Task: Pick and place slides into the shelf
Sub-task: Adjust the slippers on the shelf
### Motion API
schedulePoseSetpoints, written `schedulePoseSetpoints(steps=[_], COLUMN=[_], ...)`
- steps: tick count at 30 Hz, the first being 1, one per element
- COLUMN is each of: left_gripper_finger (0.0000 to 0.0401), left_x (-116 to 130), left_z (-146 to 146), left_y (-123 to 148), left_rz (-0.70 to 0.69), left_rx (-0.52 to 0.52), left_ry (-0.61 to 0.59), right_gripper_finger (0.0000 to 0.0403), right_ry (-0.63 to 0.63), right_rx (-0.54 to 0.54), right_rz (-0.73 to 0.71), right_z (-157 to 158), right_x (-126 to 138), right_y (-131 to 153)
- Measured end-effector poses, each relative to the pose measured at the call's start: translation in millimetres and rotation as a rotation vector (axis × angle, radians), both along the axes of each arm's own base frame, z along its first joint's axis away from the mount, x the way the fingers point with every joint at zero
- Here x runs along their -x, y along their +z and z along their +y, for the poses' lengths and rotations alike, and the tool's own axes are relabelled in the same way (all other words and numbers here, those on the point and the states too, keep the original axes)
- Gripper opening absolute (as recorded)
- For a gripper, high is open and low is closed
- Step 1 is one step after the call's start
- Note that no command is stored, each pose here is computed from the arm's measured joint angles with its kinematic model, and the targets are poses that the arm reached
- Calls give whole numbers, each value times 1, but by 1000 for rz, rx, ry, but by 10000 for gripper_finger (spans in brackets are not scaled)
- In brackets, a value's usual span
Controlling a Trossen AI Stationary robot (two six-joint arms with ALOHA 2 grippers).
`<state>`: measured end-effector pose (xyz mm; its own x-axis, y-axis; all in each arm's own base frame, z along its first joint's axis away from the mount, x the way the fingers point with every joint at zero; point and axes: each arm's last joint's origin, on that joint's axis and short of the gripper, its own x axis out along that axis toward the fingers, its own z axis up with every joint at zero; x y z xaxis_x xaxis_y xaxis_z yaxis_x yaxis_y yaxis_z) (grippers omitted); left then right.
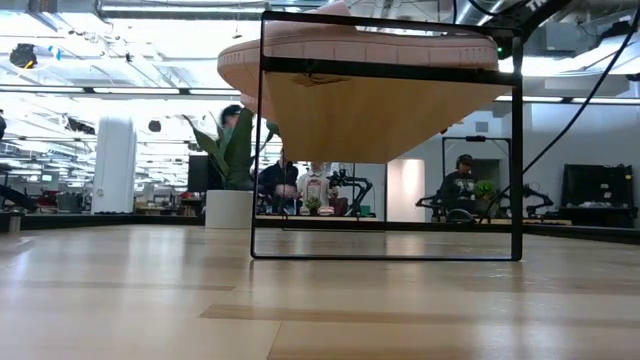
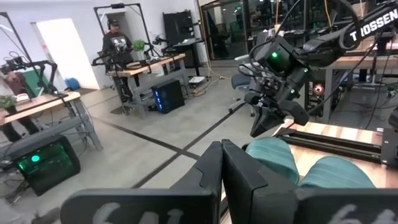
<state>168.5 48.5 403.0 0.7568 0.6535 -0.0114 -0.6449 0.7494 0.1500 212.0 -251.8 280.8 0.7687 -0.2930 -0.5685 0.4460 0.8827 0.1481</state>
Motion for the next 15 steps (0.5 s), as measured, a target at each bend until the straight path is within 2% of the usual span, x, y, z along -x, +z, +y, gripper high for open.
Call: schedulePoseSetpoints(steps=[15], left_gripper_finger=[0], left_x=[0], left_z=[0], left_y=[0], left_rz=[2], left_rx=[0], left_ry=[0], right_gripper_finger=[0], right_ry=[47], right_rx=[-37], right_rz=[49], right_z=[19], right_x=[-16], right_y=[-4])
